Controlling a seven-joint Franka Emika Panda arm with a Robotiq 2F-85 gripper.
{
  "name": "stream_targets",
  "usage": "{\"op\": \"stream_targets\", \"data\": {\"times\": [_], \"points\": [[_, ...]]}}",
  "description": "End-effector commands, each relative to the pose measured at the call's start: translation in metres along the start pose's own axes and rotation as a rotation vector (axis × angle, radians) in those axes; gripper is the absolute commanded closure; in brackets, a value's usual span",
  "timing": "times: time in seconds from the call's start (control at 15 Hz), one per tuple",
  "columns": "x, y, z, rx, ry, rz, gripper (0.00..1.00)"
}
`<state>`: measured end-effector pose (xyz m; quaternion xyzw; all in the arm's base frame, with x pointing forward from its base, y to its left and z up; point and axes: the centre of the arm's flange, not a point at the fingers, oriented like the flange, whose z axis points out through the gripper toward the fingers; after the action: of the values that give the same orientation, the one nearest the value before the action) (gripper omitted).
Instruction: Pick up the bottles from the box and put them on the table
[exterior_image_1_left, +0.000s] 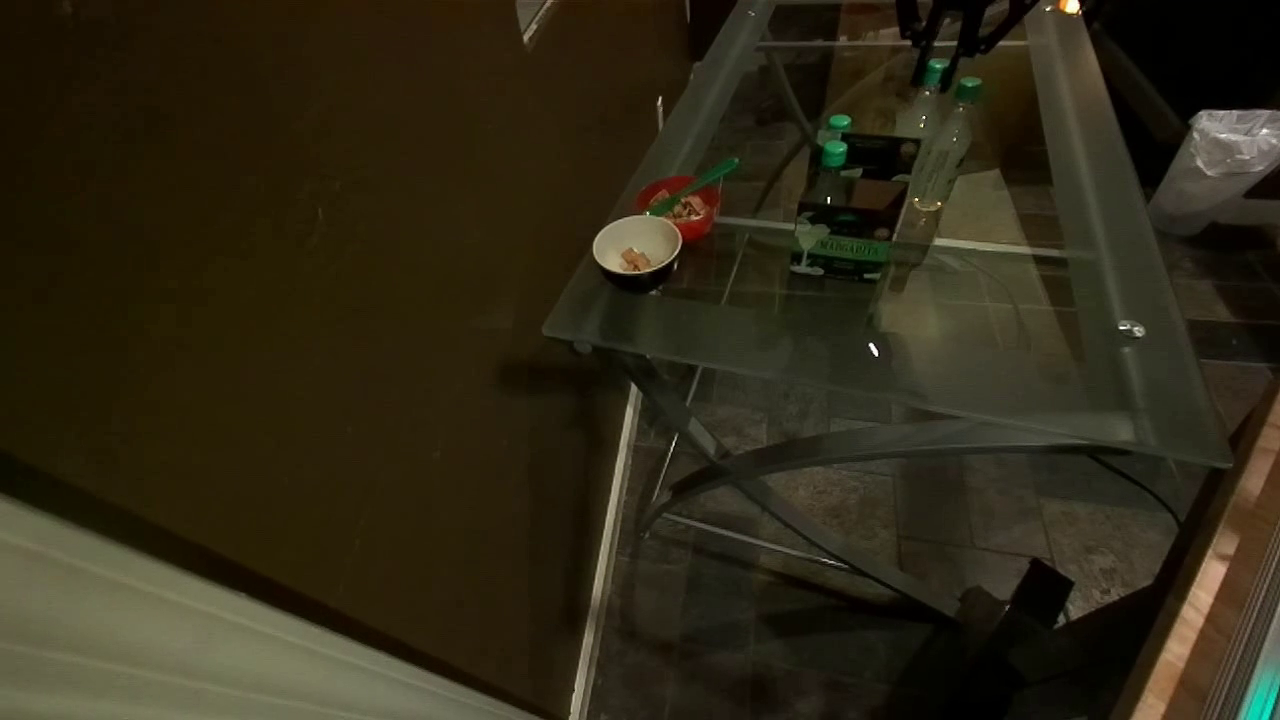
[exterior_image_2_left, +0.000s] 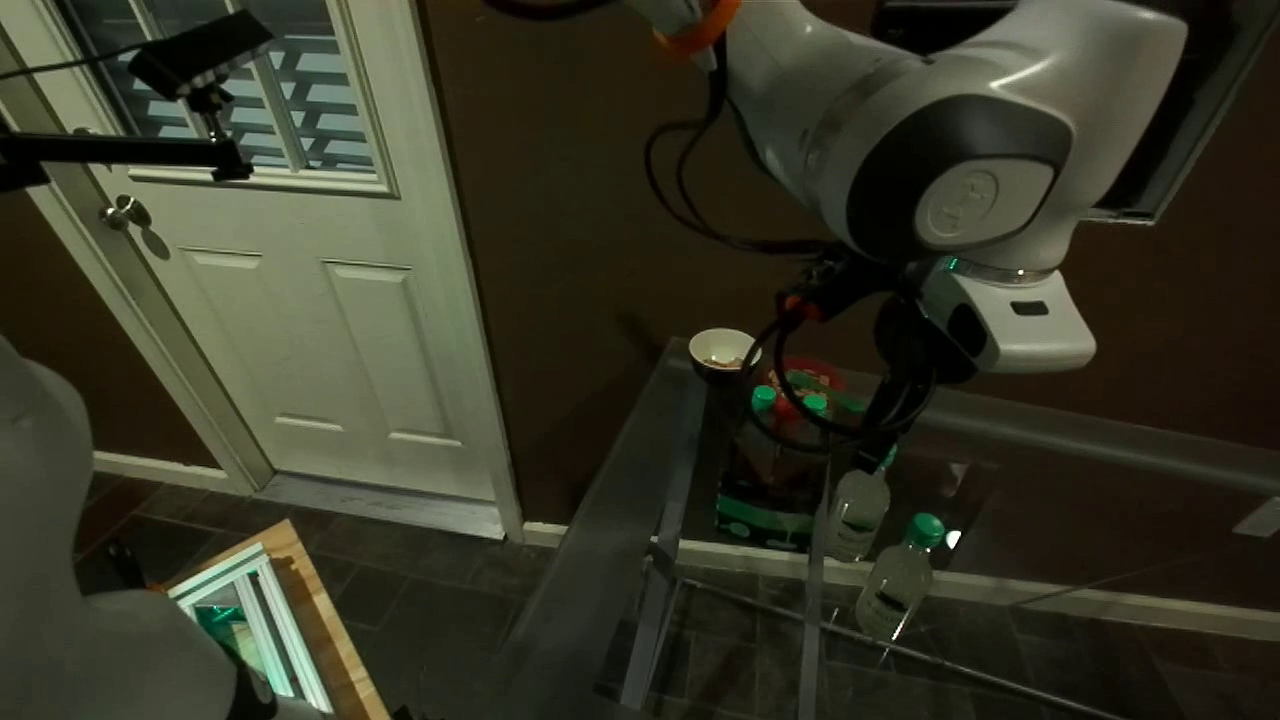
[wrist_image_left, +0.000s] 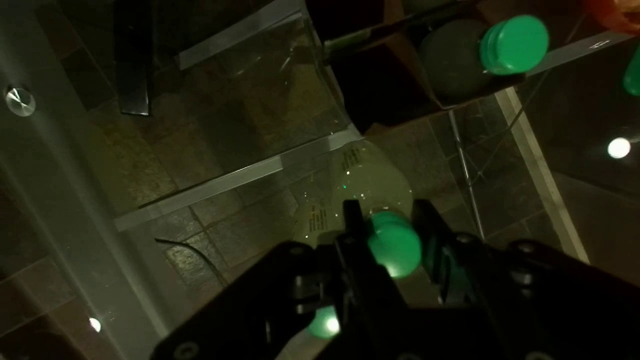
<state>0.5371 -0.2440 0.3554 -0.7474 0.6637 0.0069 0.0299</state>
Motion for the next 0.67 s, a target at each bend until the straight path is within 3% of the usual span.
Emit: {"op": "stream_targets", "data": {"times": [0.0,0.6], "points": [[0.003,-0.007,0.008,0.002,-0.01,0.01,0.93],[0.006,-0.005,0.028,-0.02,-0.006,0.011,0.93]]}}
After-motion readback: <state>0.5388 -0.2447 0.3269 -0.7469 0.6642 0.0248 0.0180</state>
